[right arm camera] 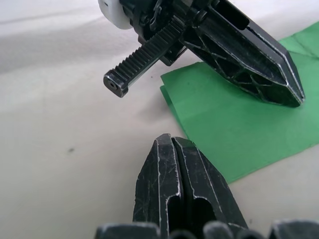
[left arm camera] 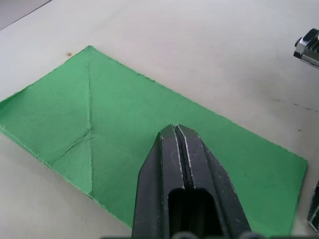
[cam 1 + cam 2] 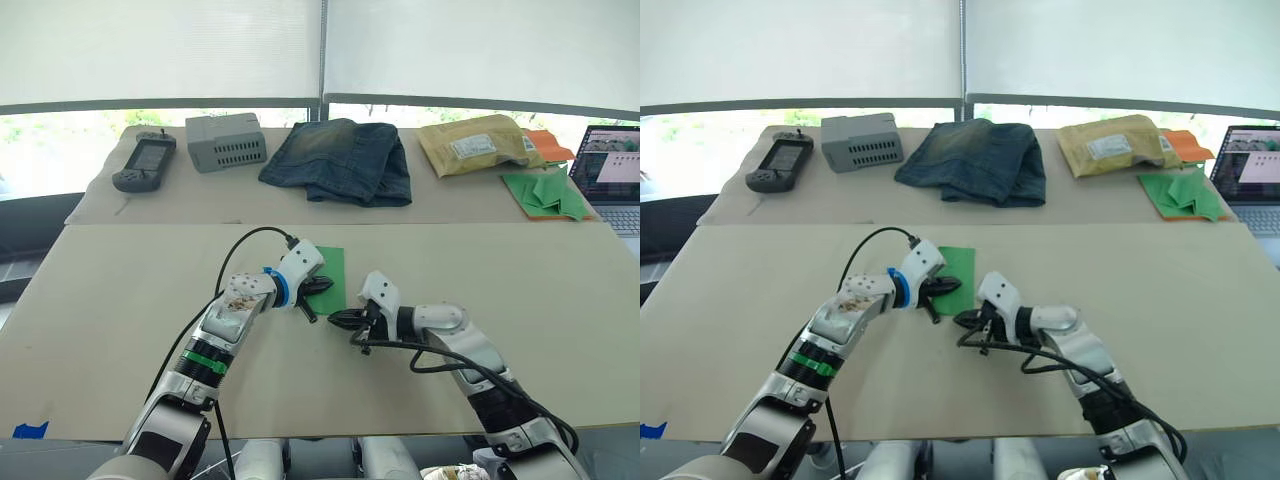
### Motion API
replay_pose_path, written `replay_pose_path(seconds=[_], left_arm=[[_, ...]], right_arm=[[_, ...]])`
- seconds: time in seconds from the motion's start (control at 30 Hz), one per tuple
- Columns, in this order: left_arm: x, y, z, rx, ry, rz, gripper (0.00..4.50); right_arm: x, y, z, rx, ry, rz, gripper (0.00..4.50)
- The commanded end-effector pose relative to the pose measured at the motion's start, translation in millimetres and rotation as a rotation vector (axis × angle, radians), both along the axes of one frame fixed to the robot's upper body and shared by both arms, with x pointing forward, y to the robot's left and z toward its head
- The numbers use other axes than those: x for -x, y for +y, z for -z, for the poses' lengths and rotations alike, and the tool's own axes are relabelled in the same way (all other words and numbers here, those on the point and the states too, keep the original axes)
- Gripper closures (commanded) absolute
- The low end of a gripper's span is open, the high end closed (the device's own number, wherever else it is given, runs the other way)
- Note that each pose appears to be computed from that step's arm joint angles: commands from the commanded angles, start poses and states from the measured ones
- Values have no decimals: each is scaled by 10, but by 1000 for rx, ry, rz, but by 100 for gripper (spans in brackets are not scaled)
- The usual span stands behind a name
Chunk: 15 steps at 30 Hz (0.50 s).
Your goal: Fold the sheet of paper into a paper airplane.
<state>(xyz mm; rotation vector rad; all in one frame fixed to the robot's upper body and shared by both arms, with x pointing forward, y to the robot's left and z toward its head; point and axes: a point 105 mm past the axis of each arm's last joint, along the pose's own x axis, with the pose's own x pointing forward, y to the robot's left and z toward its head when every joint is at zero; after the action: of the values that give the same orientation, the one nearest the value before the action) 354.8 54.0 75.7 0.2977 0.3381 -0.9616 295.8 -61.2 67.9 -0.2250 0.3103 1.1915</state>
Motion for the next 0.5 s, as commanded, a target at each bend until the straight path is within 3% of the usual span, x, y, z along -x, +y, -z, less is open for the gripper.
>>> replay_pose_path(seconds=[0.03,0.1,0.27,0.5], left_arm=[[46,74,109,-20,51,-14,450],[43,109,14,11,34,-7,450],[15,183,-407,126,-29,18,450],[63,556,-709,108,-84,18,450]], right_arm=[[86,1,-275,-69,-1,-33,446],[157,-15,-475,-98,-7,-57,446],[214,-125,-643,-34,-54,-32,446],[211,-99,-664,31,-144,6,446]])
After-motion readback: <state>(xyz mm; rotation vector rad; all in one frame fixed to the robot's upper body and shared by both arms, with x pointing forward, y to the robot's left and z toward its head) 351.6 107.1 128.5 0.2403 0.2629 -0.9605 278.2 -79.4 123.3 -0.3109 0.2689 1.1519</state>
